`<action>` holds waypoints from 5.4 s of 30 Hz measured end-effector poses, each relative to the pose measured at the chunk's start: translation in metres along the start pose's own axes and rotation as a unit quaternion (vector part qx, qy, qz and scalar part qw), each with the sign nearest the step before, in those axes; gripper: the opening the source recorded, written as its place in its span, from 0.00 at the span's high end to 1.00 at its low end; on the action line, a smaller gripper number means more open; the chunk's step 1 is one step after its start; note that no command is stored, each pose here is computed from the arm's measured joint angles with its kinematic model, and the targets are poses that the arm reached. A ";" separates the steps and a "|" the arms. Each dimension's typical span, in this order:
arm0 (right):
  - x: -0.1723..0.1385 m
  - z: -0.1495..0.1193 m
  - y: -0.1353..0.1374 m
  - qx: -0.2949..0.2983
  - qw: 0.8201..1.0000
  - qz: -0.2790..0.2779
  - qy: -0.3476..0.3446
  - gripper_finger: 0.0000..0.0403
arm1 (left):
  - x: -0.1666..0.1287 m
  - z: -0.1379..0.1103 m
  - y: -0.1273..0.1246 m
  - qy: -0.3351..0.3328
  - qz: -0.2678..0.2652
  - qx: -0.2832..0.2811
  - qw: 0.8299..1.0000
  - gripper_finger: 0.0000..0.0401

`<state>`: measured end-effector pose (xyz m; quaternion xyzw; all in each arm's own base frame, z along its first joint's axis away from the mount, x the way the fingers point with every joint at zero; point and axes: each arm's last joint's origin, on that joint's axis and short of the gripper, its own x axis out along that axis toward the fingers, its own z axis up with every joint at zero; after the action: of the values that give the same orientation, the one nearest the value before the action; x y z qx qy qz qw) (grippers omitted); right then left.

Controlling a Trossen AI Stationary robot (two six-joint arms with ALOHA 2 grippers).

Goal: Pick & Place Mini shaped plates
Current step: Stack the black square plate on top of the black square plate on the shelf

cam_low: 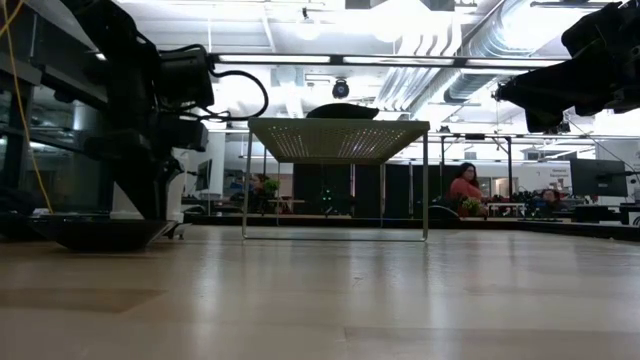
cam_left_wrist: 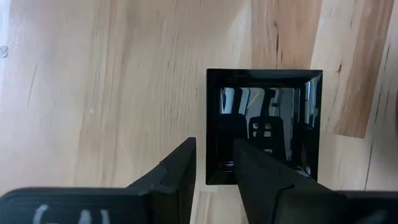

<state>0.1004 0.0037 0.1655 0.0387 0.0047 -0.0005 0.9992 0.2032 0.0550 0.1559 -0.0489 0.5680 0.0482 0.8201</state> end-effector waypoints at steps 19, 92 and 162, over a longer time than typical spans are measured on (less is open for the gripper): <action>0.000 0.000 0.000 0.000 1.000 0.000 0.000 0.65 | 0.000 0.000 0.000 0.001 0.000 -0.014 1.000 0.74; 0.000 0.000 0.000 0.000 1.000 0.000 0.000 0.65 | -0.002 0.000 -0.001 -0.002 -0.015 -0.024 1.000 1.00; 0.000 0.000 0.000 0.000 1.000 0.000 0.000 0.65 | -0.194 0.104 0.003 -0.128 0.074 -0.001 0.989 1.00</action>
<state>0.1003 0.0037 0.1657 0.0388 0.0043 -0.0005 0.9992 0.2310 0.0671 0.3739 -0.0008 0.4601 0.1152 0.8804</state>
